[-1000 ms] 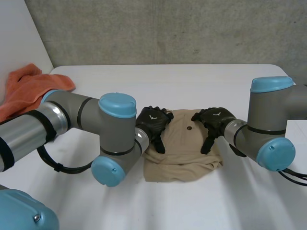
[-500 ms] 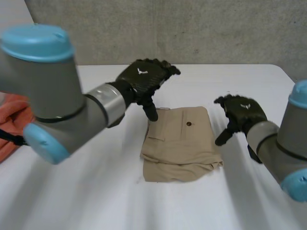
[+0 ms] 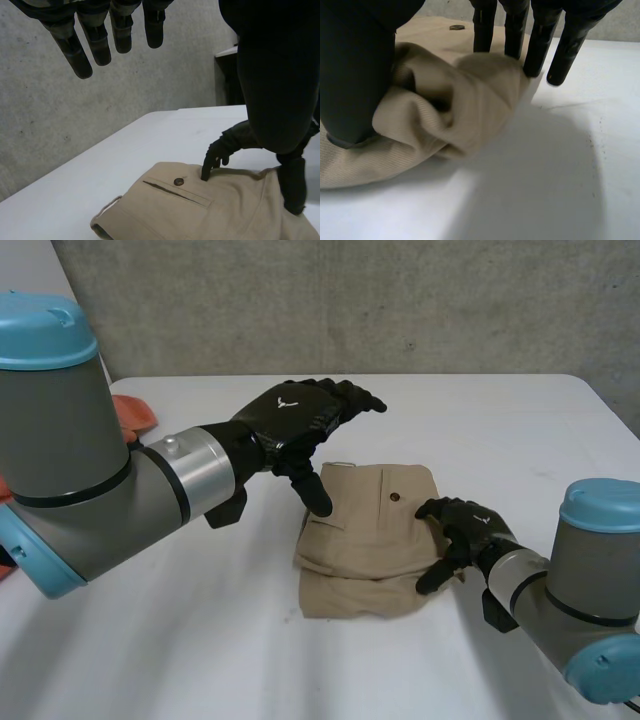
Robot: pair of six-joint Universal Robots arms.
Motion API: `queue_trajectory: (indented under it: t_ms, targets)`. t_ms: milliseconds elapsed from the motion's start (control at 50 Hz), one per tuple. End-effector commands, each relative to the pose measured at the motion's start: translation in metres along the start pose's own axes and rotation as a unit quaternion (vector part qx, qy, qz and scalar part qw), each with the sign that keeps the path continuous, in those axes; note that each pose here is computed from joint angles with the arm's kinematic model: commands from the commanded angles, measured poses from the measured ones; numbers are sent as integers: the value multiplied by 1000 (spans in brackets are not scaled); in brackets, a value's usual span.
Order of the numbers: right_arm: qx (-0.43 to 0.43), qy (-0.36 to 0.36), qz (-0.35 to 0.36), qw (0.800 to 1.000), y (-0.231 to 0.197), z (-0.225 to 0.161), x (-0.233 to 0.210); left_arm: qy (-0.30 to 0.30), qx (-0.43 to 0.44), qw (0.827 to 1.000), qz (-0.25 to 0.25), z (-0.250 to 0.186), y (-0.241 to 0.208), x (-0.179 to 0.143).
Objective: Fold the laundry.
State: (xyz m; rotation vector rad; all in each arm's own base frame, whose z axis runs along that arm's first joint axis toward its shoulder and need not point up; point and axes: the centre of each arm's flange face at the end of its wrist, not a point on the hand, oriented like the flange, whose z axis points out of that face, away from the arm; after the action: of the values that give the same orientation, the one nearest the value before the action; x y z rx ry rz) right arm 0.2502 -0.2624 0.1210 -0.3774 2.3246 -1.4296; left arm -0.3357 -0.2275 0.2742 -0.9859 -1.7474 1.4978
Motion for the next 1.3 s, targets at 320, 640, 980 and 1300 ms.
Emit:
queue_trajectory:
  t_ms: [320,640,980,1300]
  targets:
    - [95,5,-41,995,-53,68,14,-4,-10,1000,-6,0,8,-3]
    - [126,152,-28,980,-117,134,126,-4,-4,1000,-3,-2,3,-2]
    - [-4,14,2,1000,-90,21,66,1,-17,1000,-10,-4,12,4]
    - [-19,-23,-15,999,-21,1,32,-15,-16,999,-25,-9,9,4]
